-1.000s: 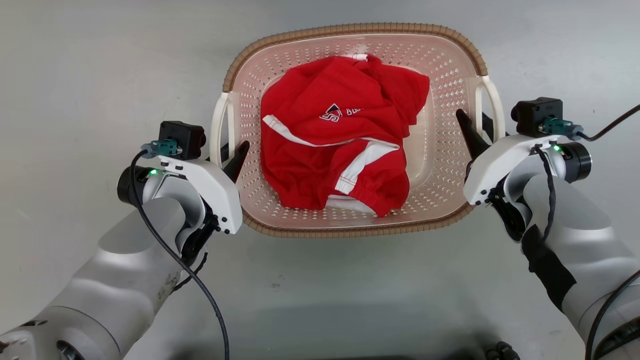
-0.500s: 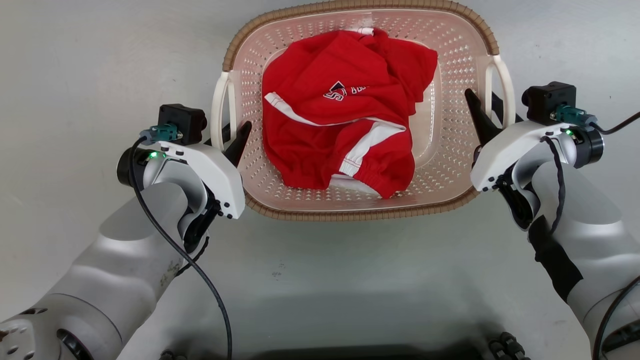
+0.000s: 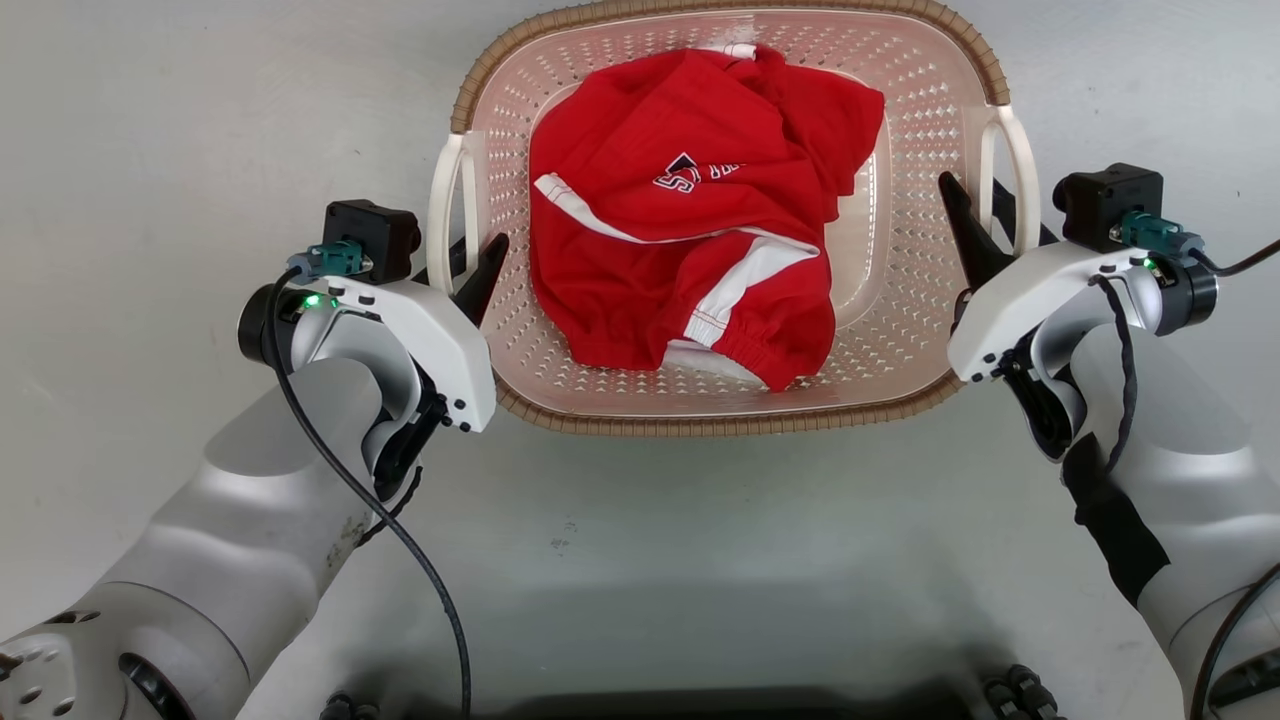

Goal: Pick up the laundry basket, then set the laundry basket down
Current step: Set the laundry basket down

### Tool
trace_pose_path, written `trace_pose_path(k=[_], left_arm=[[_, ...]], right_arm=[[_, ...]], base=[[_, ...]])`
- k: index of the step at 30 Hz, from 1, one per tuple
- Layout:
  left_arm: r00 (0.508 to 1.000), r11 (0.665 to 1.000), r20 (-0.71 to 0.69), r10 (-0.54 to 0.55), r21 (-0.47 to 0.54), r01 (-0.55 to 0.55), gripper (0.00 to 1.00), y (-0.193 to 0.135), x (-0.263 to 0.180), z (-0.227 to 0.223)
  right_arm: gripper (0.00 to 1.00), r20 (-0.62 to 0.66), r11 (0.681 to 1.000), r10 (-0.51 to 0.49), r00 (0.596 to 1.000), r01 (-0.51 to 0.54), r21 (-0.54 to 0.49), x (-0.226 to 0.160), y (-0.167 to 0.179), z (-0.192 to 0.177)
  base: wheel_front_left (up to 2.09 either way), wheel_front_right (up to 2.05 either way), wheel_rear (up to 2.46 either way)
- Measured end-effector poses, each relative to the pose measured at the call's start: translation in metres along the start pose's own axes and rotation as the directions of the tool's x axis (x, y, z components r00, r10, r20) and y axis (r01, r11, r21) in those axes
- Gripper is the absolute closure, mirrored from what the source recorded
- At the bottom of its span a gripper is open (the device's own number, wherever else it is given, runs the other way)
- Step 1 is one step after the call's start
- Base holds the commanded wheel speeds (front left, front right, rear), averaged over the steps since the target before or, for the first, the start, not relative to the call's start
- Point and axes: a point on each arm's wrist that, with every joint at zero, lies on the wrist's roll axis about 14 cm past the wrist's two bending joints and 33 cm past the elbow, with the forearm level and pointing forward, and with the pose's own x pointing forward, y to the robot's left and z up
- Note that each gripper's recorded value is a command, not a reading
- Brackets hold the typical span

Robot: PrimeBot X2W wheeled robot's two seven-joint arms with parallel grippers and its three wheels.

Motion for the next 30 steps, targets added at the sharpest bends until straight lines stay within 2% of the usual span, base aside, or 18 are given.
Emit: trace_pose_path(k=[6,7,8,9,15,30], left_arm=[[1.0,1.0,-0.003,-0.001,-0.001,0.001,1.0,0.0,0.001,-0.002],[1.0,1.0,-0.003,0.0,-0.004,0.0,0.8,0.0,0.001,-0.002],[1.0,1.0,-0.003,0.0,-0.004,0.0,0.21,0.0,0.001,-0.002],[1.0,1.0,0.0,0.002,0.0,-0.002,0.0,0.001,0.002,-0.001],[1.0,1.0,0.004,0.011,0.018,-0.011,0.0,0.01,0.001,0.002],[0.999,0.999,-0.005,0.035,0.011,-0.035,0.0,0.022,0.002,-0.003]], right_arm=[[1.0,0.001,1.0,-0.003,1.0,0.003,-0.005,0.001,-0.002,-0.001],[0.78,0.001,1.0,-0.003,1.0,0.003,-0.003,0.001,-0.002,-0.001],[0.0,0.001,1.0,-0.003,1.0,0.003,-0.003,0.001,-0.002,-0.001],[0.0,0.003,1.0,-0.002,1.0,0.002,-0.005,0.002,-0.002,0.0],[0.0,0.007,0.999,-0.017,1.0,0.017,-0.034,0.0,-0.018,0.002],[0.0,-0.04,0.999,0.047,0.998,-0.047,0.009,0.001,0.0,-0.02]], base=[[0.0,0.0,0.0],[0.0,0.0,0.0],[0.0,0.0,0.0],[0.0,0.0,0.0],[0.0,0.0,0.0],[0.0,0.0,0.0]])
